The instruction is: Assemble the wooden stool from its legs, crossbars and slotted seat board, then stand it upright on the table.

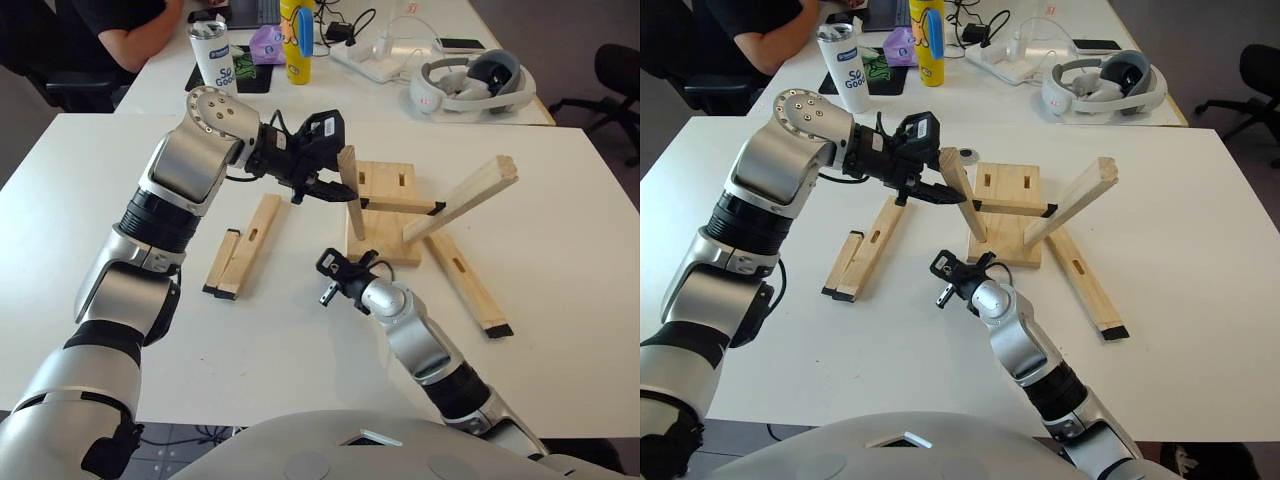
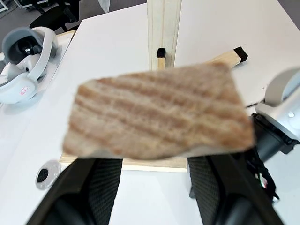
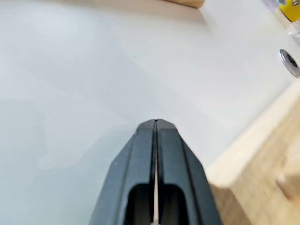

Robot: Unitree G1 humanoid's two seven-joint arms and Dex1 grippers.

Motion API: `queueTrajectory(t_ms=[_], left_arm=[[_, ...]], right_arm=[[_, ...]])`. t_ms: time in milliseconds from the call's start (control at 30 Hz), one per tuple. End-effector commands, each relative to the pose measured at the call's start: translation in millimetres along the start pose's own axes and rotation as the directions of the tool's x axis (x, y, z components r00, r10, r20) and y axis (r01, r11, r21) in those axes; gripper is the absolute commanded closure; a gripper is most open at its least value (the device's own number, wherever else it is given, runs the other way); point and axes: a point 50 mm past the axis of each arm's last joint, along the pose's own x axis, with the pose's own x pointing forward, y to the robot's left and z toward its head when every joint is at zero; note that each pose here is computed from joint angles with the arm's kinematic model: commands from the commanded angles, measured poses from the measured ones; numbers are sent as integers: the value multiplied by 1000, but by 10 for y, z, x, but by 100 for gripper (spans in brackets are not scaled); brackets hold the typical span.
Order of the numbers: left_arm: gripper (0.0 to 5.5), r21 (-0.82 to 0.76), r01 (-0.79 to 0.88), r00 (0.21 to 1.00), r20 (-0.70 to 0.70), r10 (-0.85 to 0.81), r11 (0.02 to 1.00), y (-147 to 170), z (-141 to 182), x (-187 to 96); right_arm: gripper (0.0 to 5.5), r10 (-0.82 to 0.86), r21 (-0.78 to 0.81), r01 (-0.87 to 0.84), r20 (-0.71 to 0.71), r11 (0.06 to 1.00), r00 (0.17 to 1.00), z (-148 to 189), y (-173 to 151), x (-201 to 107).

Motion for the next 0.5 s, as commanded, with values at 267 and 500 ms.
queueTrajectory(t_ms=[267,500], left_arm=[[348,-111,-72,995,-84,63,991,-15,-337,-374],[348,-112,-130,989,-84,121,985,-53,-280,-690]], right_arm=[[550,30,194,-83,259,978,965,-195,-166,-464],[550,131,273,-264,421,925,898,-81,-225,-818]])
